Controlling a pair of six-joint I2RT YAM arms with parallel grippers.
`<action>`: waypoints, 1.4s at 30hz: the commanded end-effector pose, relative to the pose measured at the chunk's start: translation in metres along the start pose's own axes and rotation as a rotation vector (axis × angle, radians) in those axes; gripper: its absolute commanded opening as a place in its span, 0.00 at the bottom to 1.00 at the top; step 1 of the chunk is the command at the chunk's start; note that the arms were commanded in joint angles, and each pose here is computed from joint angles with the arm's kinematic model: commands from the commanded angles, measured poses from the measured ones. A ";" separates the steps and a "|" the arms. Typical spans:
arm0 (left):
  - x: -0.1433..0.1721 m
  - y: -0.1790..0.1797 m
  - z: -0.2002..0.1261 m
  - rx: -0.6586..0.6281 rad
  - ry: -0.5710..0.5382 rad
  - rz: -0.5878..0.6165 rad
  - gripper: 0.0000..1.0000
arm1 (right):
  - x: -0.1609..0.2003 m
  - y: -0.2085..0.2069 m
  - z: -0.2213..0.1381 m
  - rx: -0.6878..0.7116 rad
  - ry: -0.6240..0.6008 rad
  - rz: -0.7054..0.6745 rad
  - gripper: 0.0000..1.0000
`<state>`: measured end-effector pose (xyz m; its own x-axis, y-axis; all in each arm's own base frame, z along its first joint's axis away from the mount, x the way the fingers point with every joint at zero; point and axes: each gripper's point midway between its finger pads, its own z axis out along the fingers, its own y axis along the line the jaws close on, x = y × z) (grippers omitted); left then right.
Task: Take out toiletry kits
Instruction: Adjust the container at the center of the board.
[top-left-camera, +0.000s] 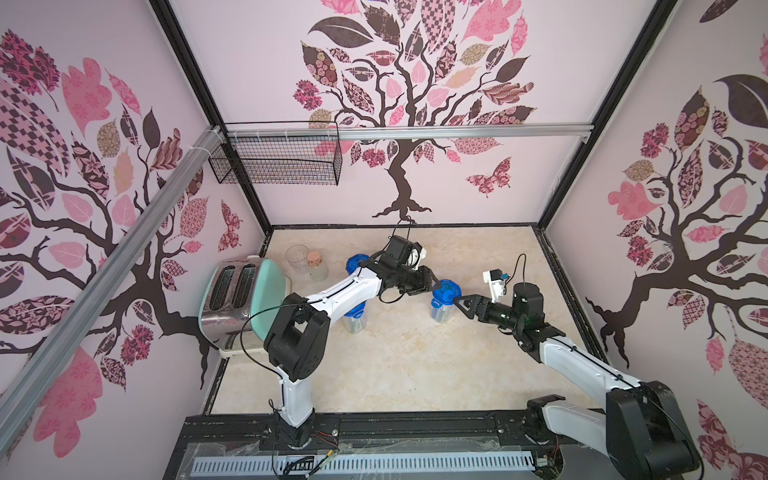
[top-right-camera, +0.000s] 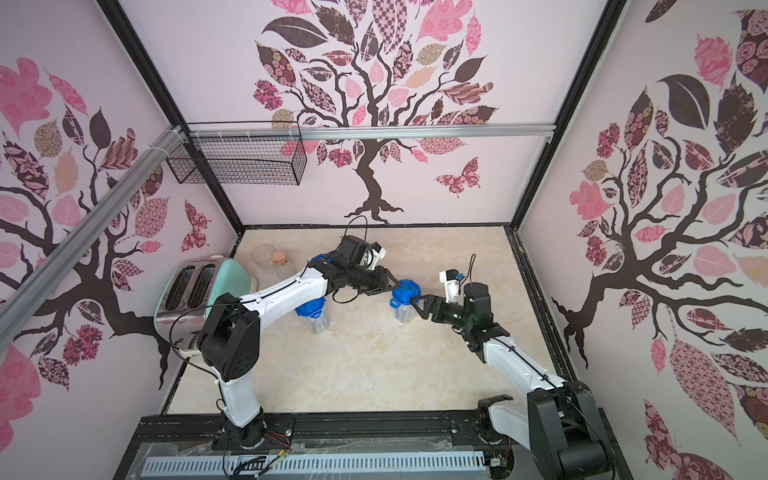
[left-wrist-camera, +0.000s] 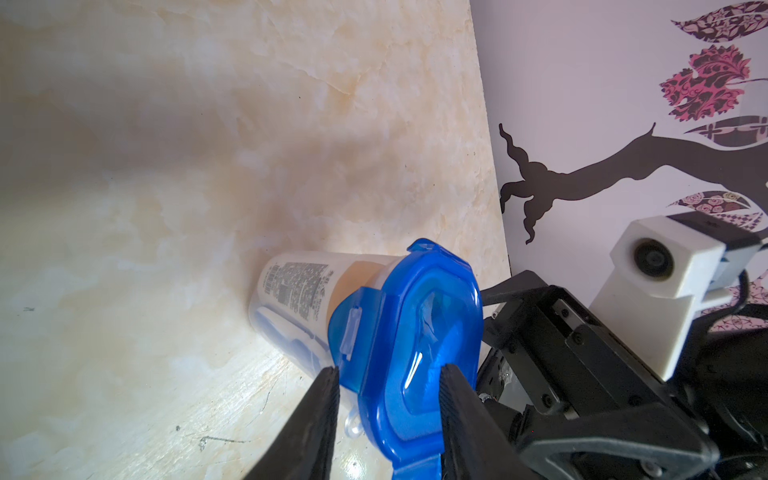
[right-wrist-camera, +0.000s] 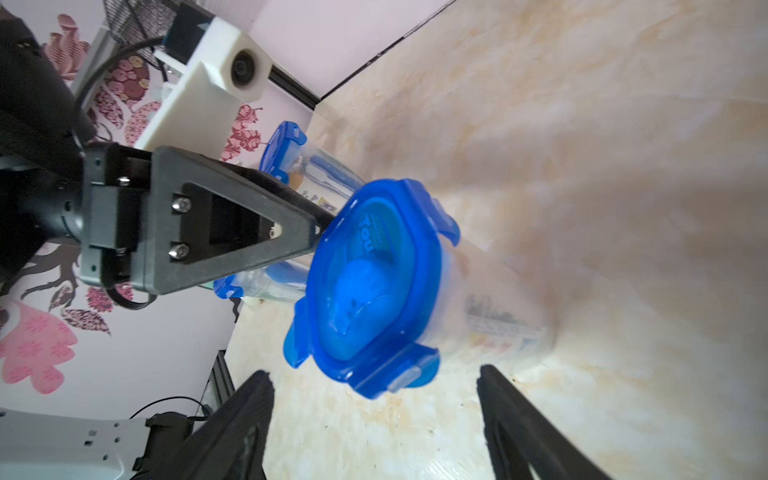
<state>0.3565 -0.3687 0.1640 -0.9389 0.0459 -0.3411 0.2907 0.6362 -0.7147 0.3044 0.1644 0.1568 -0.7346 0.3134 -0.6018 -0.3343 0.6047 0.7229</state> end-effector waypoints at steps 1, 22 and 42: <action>-0.001 0.001 0.005 -0.002 0.010 0.025 0.43 | -0.018 0.003 -0.001 0.039 -0.038 -0.057 0.80; -0.003 0.005 0.016 0.002 0.036 0.029 0.40 | 0.030 0.057 0.004 -0.262 0.124 -0.017 0.78; -0.008 -0.055 -0.041 0.158 -0.043 0.094 0.40 | 0.038 0.032 -0.005 -0.153 0.058 -0.028 0.81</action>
<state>0.3687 -0.3400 0.2116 -0.9047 -0.0058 -0.4260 0.3279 0.6290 -0.7048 0.2599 0.1963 0.1576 -0.7695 0.2329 -0.5947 -0.4377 0.4858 0.7566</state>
